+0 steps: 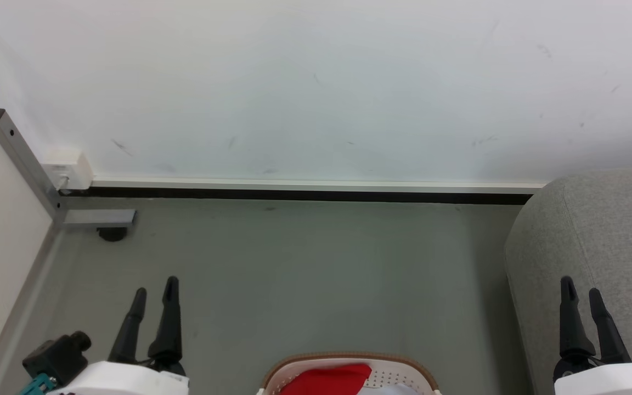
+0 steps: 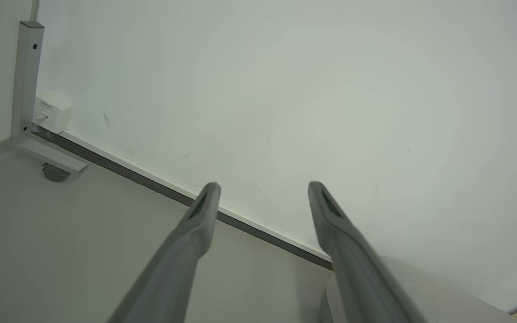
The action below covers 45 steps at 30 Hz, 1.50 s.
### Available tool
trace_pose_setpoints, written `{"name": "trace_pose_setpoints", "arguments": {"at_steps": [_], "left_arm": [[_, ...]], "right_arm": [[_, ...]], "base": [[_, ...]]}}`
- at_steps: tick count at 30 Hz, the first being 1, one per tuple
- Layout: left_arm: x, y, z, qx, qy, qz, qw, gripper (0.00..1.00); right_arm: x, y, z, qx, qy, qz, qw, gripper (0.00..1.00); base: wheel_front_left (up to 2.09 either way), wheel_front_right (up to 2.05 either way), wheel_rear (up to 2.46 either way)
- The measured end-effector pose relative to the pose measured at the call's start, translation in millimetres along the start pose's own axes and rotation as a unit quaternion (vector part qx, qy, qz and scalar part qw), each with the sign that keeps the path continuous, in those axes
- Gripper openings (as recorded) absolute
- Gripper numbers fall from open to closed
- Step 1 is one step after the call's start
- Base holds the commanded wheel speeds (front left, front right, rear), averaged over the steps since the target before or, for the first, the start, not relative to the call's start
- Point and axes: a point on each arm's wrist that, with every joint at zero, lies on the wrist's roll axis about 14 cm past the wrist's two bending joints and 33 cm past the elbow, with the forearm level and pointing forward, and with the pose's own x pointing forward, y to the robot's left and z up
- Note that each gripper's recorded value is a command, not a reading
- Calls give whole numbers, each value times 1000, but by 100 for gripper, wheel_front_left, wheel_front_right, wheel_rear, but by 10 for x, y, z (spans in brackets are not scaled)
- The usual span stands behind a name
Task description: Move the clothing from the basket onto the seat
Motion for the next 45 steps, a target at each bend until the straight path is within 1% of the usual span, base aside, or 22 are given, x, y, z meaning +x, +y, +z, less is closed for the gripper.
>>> {"name": "trace_pose_setpoints", "arguments": {"at_steps": [7,18,30,36,45], "left_arm": [[7,-67,-6,45,-2,-12,999,100],[3,-168,1,98,-9,-31,995,100],[-13,-229,-18,151,-16,-47,987,100],[-12,-259,-21,170,-19,-54,984,100],[-16,-329,-19,201,-25,-72,977,100]], "right_arm": [[-15,-13,-32,-56,4,2,998,100],[-32,-11,-69,-116,8,9,993,100],[-58,-64,-124,-155,13,7,988,100],[-42,-29,-100,-172,7,14,985,100],[-40,-12,-65,-185,-2,18,983,100]], "base": [[0,0,0],[0,0,0],[0,0,0],[0,0,0],[0,0,0]]}}
